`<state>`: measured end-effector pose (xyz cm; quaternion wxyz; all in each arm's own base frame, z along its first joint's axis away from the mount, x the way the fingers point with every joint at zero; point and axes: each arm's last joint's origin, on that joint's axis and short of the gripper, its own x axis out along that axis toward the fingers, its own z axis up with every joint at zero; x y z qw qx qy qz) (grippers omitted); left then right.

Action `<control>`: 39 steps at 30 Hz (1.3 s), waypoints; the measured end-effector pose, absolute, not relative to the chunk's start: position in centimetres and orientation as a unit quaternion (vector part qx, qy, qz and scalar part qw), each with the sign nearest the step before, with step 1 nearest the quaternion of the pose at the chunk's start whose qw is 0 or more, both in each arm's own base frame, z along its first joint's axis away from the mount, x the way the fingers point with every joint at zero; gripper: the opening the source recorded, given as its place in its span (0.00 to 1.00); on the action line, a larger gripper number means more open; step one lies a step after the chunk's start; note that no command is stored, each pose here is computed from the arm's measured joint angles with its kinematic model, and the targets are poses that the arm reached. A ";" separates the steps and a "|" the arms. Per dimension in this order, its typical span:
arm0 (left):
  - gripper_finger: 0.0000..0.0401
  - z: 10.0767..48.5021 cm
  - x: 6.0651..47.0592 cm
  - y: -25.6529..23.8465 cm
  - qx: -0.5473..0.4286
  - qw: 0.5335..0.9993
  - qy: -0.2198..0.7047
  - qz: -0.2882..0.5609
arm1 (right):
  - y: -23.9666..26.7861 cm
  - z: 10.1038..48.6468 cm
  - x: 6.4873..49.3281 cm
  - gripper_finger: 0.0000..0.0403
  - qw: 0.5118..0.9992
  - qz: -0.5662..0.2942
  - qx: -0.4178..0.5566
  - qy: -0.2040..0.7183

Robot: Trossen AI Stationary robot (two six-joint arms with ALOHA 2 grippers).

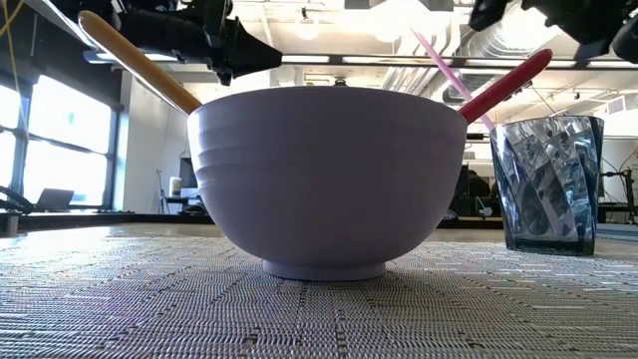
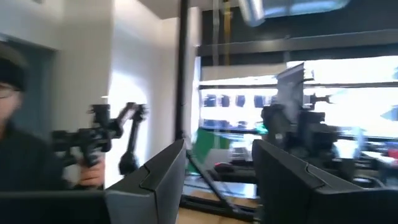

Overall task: Pick & Place Utensil
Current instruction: Return to Home Position

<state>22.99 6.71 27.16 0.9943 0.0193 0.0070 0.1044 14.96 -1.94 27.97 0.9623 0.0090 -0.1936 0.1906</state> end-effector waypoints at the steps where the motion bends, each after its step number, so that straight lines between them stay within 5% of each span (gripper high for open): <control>1: 0.25 27.1 23.0 6.7 0.019 0.994 0.009 0.104 | -1.9 27.9 14.6 0.45 0.964 0.177 0.007 -0.198; 13: 0.25 27.2 23.0 6.7 0.037 0.994 0.006 0.104 | -1.9 23.2 12.2 0.44 0.992 -0.053 0.034 -0.110; 34: 0.25 26.0 24.1 7.0 0.005 0.994 0.018 0.104 | 0.3 21.3 10.7 0.02 0.998 0.000 0.040 -0.057; 39: 0.25 26.0 24.1 7.0 0.005 0.994 0.018 0.104 | 0.3 20.4 10.5 0.02 0.997 0.014 0.049 -0.050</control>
